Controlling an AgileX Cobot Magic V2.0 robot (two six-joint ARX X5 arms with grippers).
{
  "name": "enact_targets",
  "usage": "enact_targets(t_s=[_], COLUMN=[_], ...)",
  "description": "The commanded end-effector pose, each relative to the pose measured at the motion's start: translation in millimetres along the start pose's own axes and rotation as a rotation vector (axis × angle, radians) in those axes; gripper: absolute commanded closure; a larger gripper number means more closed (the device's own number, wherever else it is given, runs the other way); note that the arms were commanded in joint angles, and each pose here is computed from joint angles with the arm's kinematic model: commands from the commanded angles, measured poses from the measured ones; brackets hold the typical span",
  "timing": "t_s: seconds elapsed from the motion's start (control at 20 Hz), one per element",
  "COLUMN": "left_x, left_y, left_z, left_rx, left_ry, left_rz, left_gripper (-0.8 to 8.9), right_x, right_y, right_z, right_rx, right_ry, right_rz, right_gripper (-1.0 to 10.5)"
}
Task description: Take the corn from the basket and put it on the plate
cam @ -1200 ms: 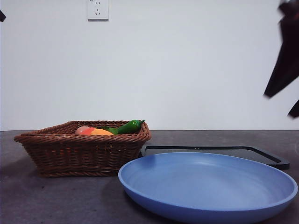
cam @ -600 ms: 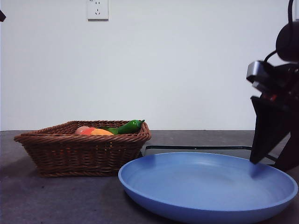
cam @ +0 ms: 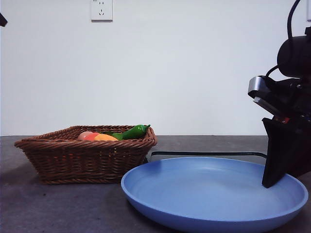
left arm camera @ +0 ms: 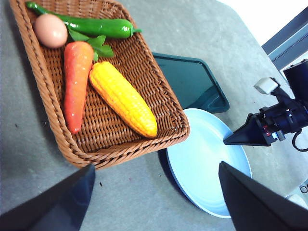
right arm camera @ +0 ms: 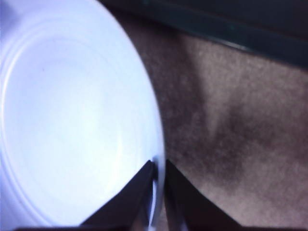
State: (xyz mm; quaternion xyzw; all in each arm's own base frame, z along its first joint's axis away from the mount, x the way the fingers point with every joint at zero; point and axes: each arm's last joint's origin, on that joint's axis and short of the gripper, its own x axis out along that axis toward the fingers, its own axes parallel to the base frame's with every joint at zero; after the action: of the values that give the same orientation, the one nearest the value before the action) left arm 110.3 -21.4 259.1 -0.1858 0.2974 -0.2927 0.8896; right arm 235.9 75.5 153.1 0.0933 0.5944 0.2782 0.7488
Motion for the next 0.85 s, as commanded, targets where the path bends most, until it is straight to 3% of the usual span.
enact_targets(t_s=[0.05, 0.45, 0.85], left_x=[-0.1, 35.8, 129.9], left_y=[-2.9, -9.5, -14.7], left_z=[9.2, 46.9, 75.2], left_rx=[0.007, 0.022, -0.001], left_ry=[-0.009, 0.104, 0.276], left_rz=[-0.009, 0.004, 0.148], left_gripper=[3.97, 3.97, 3.97], right_x=[-1.9, -65.3, -136.5], right_y=[-2.4, 6.2, 28.6], right_z=[1.2, -14.9, -37.3], right_rx=[0.007, 0.029, 0.023], right_ry=[0.006, -0.155, -0.45], right_rz=[-0.04, -0.115, -0.15], right_gripper=[9.4, 9.4, 9.4])
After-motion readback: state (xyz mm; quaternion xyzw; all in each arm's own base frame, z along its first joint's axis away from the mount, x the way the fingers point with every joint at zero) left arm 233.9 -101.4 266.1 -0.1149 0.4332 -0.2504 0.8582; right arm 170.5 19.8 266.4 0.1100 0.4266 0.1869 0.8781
